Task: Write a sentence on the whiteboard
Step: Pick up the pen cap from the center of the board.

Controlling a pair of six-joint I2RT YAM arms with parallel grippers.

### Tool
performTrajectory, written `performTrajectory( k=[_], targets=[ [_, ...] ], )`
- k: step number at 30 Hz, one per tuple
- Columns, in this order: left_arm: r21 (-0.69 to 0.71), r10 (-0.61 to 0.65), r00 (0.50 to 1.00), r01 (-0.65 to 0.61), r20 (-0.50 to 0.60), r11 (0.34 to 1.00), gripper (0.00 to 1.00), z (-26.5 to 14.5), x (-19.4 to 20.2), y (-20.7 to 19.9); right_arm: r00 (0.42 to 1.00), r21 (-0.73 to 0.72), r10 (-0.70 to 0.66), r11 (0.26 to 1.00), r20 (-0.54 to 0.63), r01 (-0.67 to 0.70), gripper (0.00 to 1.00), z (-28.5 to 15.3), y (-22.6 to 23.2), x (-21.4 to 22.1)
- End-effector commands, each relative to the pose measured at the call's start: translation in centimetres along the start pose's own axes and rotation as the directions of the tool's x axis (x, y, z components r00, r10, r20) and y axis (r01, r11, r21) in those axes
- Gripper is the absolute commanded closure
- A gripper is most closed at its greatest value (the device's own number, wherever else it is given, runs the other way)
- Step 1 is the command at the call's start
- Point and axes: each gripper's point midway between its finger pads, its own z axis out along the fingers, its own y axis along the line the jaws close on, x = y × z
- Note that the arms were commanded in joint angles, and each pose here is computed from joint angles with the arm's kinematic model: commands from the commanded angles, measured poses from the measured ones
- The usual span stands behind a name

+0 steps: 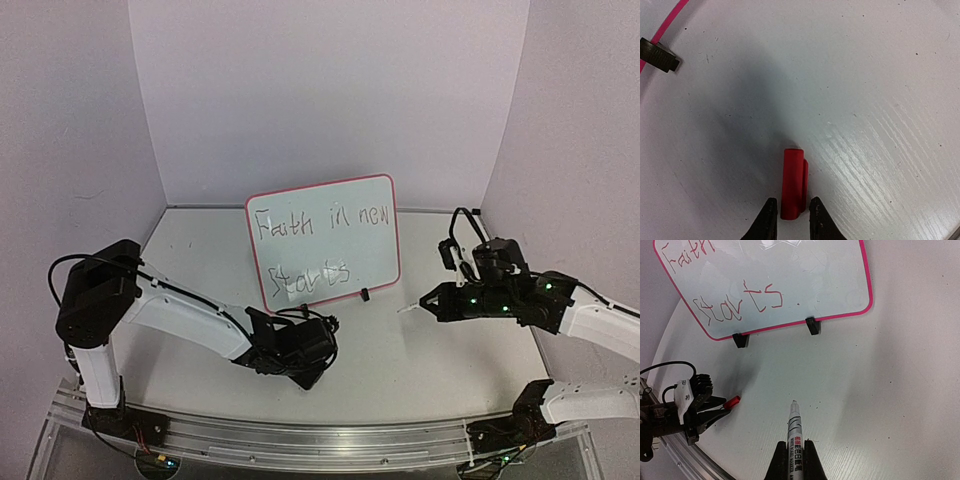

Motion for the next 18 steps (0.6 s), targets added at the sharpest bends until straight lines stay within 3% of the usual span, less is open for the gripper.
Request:
performTrajectory(
  k=[1,5,8,12,18],
  targets=[
    [0.022,0.019,1.0,-0.02,0.024,1.0,0.78,0.4,-1.2,-1.0,1.0,-0.012,0.006,1.0,0.029,-0.005,1.0,-0.1,0.5,-1.1],
    [0.025,0.022,0.999,-0.022,0.024,0.999,0.86,0.7,-1.1,-1.1,1.0,-0.014,0.005,1.0,0.021,-0.005,1.0,0.0,0.5,-1.0],
    [0.02,0.046,0.999,-0.046,0.023,0.999,1.0,0.9,-0.9,-1.0,1.0,-0.013,0.016,1.0,0.002,-0.016,1.0,0.5,0.5,-0.8],
    [0.043,0.106,0.989,-0.111,0.106,0.993,1.0,-0.2,-1.9,-1.0,0.996,-0.066,0.066,0.995,-0.067,-0.07,1.0,1.8,0.6,-0.7],
    [0.126,0.207,0.934,-0.252,0.29,0.96,1.0,-4.1,-4.7,-2.3,0.969,-0.333,0.121,0.924,-0.215,-0.189,1.0,3.0,3.8,-2.0]
  ],
)
